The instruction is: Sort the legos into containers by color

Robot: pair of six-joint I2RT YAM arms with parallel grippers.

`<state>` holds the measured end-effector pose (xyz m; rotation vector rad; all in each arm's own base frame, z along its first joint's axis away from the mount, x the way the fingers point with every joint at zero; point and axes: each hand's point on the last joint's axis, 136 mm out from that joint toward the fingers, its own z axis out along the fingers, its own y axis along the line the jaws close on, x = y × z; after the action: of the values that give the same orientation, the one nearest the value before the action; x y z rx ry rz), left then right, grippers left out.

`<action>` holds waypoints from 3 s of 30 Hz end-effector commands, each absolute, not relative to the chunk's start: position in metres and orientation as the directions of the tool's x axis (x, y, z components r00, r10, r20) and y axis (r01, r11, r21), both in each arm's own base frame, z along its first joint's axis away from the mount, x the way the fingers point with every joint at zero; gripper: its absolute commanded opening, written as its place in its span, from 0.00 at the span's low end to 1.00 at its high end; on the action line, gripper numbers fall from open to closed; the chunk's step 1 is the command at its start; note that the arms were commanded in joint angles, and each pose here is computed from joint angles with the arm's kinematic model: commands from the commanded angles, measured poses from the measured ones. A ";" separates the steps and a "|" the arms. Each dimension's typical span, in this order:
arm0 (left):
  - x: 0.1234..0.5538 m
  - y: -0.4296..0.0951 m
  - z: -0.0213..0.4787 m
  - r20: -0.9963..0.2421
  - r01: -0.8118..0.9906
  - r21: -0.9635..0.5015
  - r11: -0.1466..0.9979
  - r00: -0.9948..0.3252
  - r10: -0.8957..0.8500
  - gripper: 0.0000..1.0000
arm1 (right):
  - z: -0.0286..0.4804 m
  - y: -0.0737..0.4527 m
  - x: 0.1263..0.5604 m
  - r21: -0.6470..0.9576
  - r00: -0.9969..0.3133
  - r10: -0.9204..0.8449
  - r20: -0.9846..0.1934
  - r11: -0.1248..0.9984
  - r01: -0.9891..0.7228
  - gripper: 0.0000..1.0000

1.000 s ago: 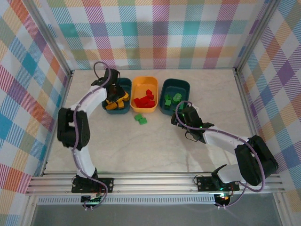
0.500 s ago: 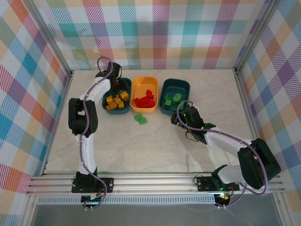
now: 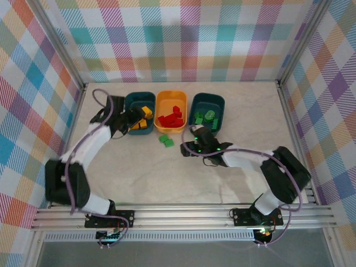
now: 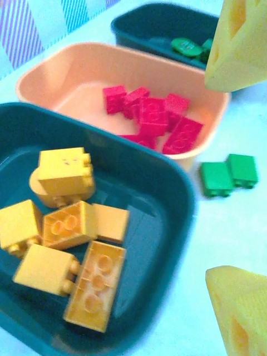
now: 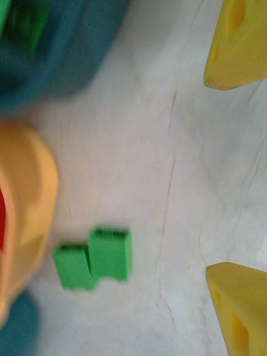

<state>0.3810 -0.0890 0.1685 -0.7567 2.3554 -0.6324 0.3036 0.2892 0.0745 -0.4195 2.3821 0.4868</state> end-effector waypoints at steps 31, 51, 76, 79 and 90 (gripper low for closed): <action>0.250 -0.066 0.098 -0.353 -0.386 -0.548 0.742 -0.698 -0.623 0.96 | 0.018 0.366 0.355 0.004 -0.702 -0.396 -0.592 0.869 -0.494 0.46; 0.235 -0.170 0.079 -0.249 -0.145 -0.706 0.693 -0.865 -0.435 0.98 | 0.134 0.268 0.390 0.051 -0.661 -0.195 -0.724 0.941 -0.333 0.38; 0.222 -0.136 0.073 -0.360 -0.224 -0.563 0.796 -0.800 -0.480 1.00 | 0.162 0.224 0.443 0.181 -0.691 0.006 -0.723 0.967 -0.182 0.68; 0.221 -0.108 0.070 -0.372 -0.323 -0.514 0.795 -0.751 -0.546 1.00 | 0.159 0.272 0.403 0.179 -0.655 -0.049 -0.754 0.944 -0.277 0.68; 0.196 -0.048 0.065 -0.410 -0.534 -0.492 0.687 -0.555 -0.724 1.00 | 0.084 0.385 0.341 0.064 -0.657 -0.304 -0.690 0.879 -0.473 0.75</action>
<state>0.2100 -0.0671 0.0816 -0.8648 2.3010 -0.5105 0.3201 0.3909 0.0854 -0.6194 2.3282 0.3820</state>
